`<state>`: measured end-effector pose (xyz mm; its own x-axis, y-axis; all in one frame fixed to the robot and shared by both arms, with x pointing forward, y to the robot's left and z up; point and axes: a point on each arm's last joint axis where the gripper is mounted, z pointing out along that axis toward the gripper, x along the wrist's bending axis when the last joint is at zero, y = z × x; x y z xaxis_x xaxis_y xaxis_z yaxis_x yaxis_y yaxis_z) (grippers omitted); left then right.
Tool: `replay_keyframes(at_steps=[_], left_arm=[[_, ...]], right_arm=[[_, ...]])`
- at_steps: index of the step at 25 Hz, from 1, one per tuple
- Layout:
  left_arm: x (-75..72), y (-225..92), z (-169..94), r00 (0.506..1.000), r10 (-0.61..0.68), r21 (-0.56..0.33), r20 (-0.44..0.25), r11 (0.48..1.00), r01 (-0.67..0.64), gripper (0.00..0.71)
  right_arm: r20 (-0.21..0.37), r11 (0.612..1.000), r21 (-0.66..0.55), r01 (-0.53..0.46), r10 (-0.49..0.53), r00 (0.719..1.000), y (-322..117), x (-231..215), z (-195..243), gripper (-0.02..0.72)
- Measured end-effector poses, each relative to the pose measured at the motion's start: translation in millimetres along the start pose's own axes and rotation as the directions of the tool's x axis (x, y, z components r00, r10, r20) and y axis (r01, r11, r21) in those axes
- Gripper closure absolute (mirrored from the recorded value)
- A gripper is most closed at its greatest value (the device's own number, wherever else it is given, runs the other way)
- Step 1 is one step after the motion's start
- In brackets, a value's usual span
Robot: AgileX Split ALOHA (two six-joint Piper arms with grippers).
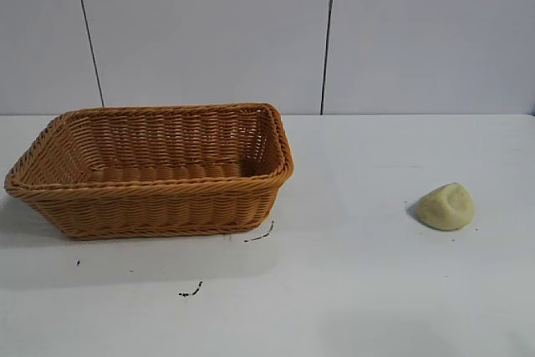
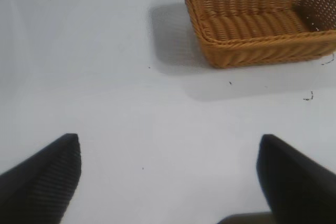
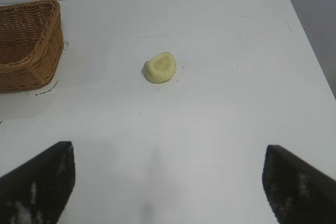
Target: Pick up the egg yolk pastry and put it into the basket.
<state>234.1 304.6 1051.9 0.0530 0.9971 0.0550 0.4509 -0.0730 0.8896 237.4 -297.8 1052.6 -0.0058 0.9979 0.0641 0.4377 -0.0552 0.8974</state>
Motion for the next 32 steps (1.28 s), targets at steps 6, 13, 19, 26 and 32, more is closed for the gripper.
replay_keyframes(at_steps=[6,13,19,26,32], left_arm=[[0.0,0,0,1.000,0.000,0.000,0.000,1.000,0.000,0.017],[0.0,0,0,1.000,0.000,0.000,0.000,1.000,0.000,0.017],[0.0,0,0,1.000,0.000,0.000,0.000,1.000,0.000,0.017],[0.0,0,0,1.000,0.000,0.000,0.000,1.000,0.000,0.017],[0.0,0,0,1.000,0.000,0.000,0.000,1.000,0.000,0.017]], right_arm=[[0.018,0.988,0.154,0.003,-0.006,1.000,29,1,19,0.007],[0.030,0.909,0.416,0.008,-0.022,0.999,90,4,83,0.007],[0.009,0.779,0.625,0.047,-0.067,0.998,114,5,172,0.007],[-0.015,0.660,0.748,0.069,-0.088,0.996,120,5,278,0.007],[-0.018,0.627,0.776,0.070,-0.089,0.996,117,4,345,0.007]])
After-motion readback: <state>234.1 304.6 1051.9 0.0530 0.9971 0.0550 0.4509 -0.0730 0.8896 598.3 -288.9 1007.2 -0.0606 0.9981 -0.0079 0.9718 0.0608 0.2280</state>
